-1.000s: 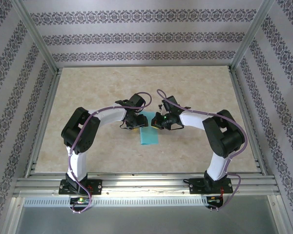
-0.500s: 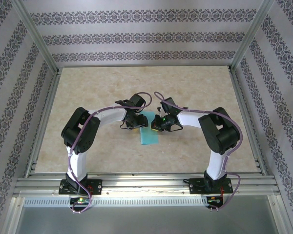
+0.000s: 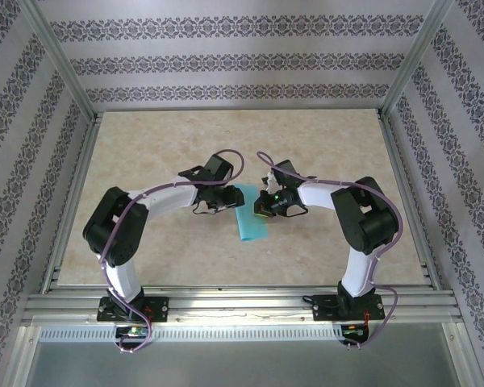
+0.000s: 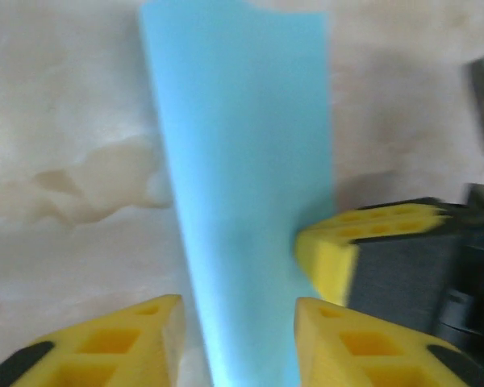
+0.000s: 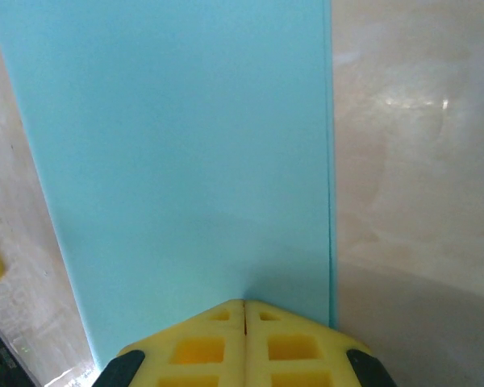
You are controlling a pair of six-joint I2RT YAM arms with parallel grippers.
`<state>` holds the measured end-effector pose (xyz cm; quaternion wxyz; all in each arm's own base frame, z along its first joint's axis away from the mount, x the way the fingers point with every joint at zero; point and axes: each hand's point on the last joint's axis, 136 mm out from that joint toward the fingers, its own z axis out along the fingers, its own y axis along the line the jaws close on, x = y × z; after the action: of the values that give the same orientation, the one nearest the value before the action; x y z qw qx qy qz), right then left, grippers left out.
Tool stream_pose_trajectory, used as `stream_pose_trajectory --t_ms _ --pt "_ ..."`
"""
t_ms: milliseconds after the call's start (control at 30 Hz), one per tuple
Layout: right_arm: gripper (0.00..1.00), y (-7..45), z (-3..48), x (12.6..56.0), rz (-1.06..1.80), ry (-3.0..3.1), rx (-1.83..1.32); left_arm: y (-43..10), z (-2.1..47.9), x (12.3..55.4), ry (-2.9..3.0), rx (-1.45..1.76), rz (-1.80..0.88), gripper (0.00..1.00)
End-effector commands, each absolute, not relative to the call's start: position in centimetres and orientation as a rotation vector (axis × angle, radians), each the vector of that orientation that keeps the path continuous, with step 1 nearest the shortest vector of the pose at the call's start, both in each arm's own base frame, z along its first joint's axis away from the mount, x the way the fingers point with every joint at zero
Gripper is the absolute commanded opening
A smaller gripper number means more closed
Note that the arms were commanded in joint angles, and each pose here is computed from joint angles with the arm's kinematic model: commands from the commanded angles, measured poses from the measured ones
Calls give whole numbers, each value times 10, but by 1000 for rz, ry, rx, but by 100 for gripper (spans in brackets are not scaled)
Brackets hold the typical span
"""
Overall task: Fold a paper plane with a square sheet of paper (pick it up from the middle)
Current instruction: Hold the square sheet of paper at the center of the table, then first fold the square sheet of paper in half at the center of the table.
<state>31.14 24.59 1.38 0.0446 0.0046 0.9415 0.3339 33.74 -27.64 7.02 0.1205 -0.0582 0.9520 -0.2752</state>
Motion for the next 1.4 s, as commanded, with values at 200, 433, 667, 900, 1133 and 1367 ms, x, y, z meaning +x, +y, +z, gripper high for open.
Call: stream_pose_trajectory --t_ms 200,433,667,900,1133,1367 --pt "0 223 -14 287 873 3036 60 -307 87 352 2600 -140 -1164 5" --pt "0 221 -13 287 858 3036 71 -303 66 345 2634 -143 -1164 0" --pt "0 220 -15 286 851 3041 83 -294 38 337 2696 -172 -1099 0" --pt "0 217 -18 284 812 3051 91 -273 5 320 2752 -181 -974 0" --pt "0 214 -21 281 743 3047 102 -269 0 317 2770 -175 -956 0" --pt "0 214 -15 285 741 3025 115 -284 62 332 2693 -175 -1048 0"
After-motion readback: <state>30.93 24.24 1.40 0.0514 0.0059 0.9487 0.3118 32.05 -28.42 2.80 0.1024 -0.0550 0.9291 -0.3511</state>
